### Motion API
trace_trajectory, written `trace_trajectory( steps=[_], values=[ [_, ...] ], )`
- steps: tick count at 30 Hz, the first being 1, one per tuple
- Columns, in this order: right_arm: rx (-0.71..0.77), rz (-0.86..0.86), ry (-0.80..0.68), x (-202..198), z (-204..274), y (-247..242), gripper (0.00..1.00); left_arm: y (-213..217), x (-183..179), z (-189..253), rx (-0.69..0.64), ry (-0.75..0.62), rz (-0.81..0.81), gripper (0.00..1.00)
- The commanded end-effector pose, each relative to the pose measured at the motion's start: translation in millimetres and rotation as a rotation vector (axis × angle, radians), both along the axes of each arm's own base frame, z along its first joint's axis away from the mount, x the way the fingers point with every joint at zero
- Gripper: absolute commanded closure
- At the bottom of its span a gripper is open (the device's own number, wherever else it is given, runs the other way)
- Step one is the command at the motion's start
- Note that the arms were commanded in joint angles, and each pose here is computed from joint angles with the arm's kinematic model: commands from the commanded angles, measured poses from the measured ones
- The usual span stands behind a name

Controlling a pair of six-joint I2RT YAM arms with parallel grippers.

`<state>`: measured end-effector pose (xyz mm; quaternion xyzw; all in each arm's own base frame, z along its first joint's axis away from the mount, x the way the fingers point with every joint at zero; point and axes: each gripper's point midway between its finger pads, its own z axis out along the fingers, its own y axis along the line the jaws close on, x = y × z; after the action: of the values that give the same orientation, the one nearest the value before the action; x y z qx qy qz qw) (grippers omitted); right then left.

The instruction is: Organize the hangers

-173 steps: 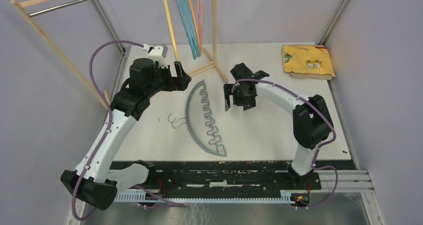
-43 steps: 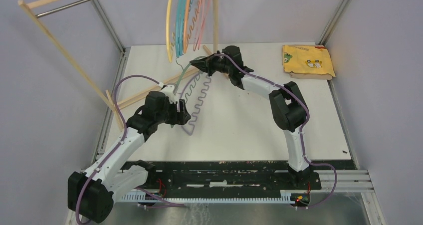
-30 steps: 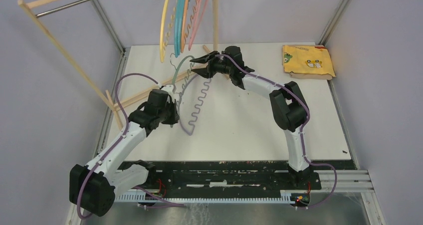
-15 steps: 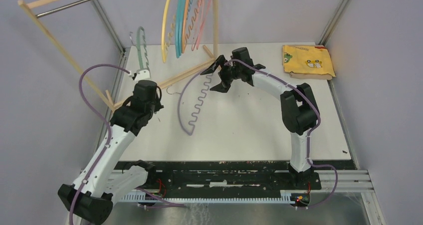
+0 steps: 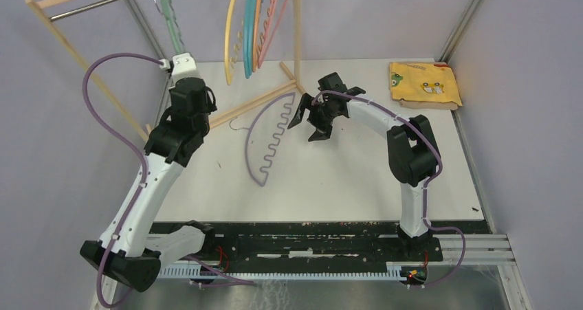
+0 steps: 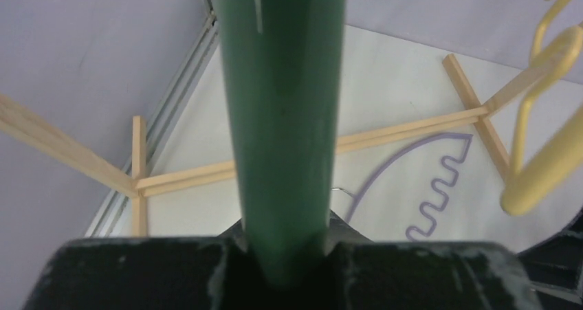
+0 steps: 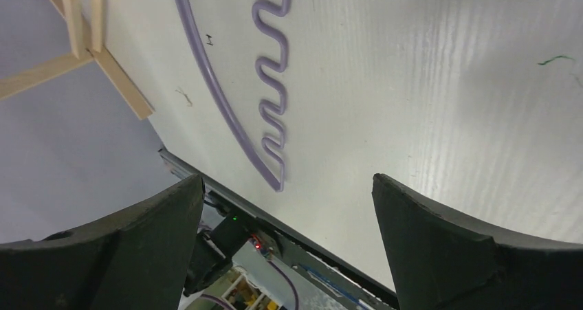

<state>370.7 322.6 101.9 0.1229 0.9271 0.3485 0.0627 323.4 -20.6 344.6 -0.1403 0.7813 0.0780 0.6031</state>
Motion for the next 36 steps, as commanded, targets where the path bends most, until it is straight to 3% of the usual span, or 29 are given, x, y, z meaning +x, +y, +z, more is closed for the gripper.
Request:
trace_trajectory(
  steps=[1, 36],
  values=[
    [-0.064, 0.054, -0.148, 6, 35, -13, 0.00, -9, 27, 31, 0.067, -0.060, -0.046, 0.97],
    [0.002, 0.012, -0.100, 13, 21, -34, 0.00, -34, 101, 18, 0.011, 0.047, -0.166, 0.97]
  ],
)
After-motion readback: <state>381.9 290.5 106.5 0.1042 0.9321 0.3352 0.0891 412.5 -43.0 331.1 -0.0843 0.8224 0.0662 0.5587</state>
